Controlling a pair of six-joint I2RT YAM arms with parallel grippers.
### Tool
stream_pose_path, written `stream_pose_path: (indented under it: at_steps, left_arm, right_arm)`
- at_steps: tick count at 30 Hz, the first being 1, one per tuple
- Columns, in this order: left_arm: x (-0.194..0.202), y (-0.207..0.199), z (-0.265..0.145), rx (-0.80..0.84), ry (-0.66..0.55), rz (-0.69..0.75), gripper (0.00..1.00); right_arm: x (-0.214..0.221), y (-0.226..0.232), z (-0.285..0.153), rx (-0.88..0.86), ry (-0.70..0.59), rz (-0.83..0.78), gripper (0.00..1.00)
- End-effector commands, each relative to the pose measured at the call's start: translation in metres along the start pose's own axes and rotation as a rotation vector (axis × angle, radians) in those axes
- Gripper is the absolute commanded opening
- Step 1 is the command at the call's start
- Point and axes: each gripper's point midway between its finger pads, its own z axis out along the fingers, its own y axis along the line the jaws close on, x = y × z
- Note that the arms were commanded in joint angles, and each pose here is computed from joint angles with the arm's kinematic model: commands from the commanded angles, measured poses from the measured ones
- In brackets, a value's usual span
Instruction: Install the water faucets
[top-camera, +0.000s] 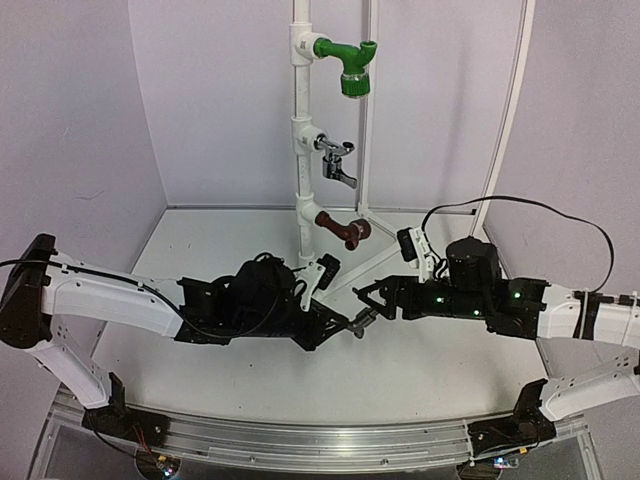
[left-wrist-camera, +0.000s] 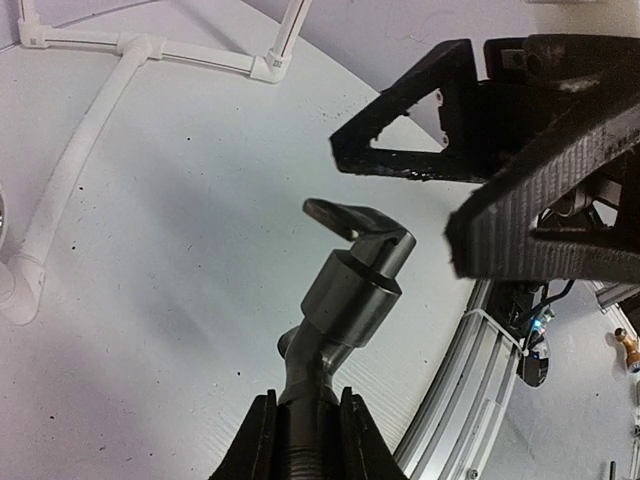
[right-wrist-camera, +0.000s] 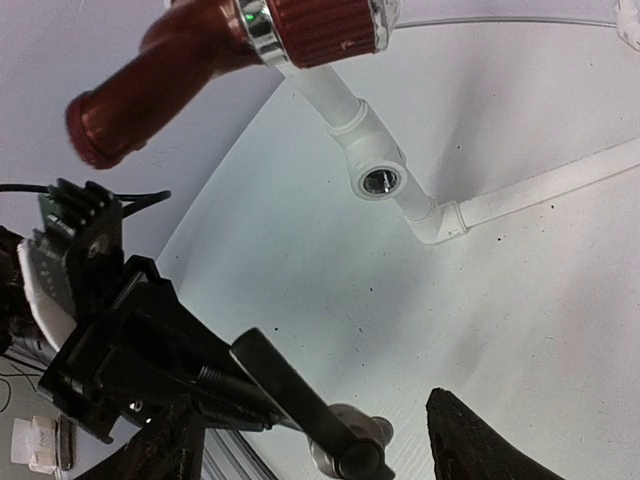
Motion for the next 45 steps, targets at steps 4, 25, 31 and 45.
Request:
stream_pose_path:
  at_steps: [4, 25, 31, 45]
  left_arm:
    - [-0.027, -0.022, 0.006, 0.023, -0.043, 0.064, 0.0]
    - [-0.031, -0.031, 0.007, 0.039, -0.032, 0.155, 0.0]
    - [-0.032, -0.018, 0.0, -0.027, -0.056, 0.205, 0.0]
    - [-0.054, 0.001, -0.017, -0.155, -0.172, 0.364, 0.0]
  right_arm:
    - [-0.008, 0.01, 0.007, -0.04, 0.057, -0.016, 0.64]
    - [0.008, 0.017, 0.03, -0.17, 0.201, 0.002, 0.57]
    - [0.002, -0.004, 0.04, -0.102, 0.21, 0.252, 0.06]
    - [0.055, -0.066, 0.037, 0.058, 0.311, 1.021, 0.18]
